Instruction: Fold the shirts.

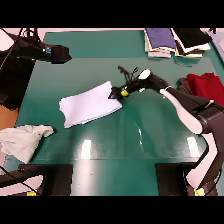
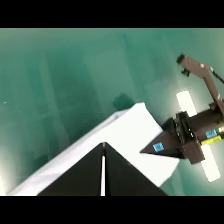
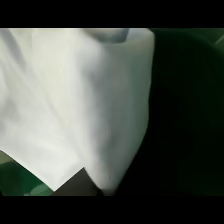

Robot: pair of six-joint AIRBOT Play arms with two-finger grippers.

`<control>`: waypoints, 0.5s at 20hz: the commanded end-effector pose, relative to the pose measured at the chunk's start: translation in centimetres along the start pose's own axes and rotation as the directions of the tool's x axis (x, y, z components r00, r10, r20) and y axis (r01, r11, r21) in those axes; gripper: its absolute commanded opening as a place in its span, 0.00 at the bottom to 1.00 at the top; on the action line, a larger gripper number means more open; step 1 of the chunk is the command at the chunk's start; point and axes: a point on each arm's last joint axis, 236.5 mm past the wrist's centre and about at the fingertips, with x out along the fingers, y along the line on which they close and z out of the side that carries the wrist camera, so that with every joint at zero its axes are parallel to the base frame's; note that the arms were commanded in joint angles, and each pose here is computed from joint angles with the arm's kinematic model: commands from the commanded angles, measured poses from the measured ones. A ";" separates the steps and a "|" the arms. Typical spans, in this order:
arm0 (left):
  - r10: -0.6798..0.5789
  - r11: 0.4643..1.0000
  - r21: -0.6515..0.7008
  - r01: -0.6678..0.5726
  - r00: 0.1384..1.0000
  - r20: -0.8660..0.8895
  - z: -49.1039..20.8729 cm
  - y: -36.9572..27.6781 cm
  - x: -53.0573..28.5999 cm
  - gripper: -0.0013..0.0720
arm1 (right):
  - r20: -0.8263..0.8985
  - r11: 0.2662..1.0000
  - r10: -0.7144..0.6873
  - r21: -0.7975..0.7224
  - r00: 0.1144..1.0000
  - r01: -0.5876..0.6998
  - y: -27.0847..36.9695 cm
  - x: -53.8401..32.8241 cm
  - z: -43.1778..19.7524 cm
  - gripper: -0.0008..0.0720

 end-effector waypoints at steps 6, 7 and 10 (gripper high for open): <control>-0.114 0.985 0.130 0.114 0.993 -0.001 -0.8 -7.6 1.4 0.05 | 0.339 0.945 -0.327 0.112 0.882 0.307 -8.6 -25.3 6.4 0.03; -0.118 0.984 0.133 0.117 0.993 0.001 -0.8 -7.9 1.4 0.05 | 0.379 0.933 -0.361 0.154 0.852 0.327 -9.8 -28.8 6.3 0.03; -0.127 0.984 0.124 0.125 0.992 0.010 -0.6 -8.0 1.4 0.05 | 0.497 0.890 -0.454 0.288 0.739 0.353 -13.5 -39.0 5.1 0.03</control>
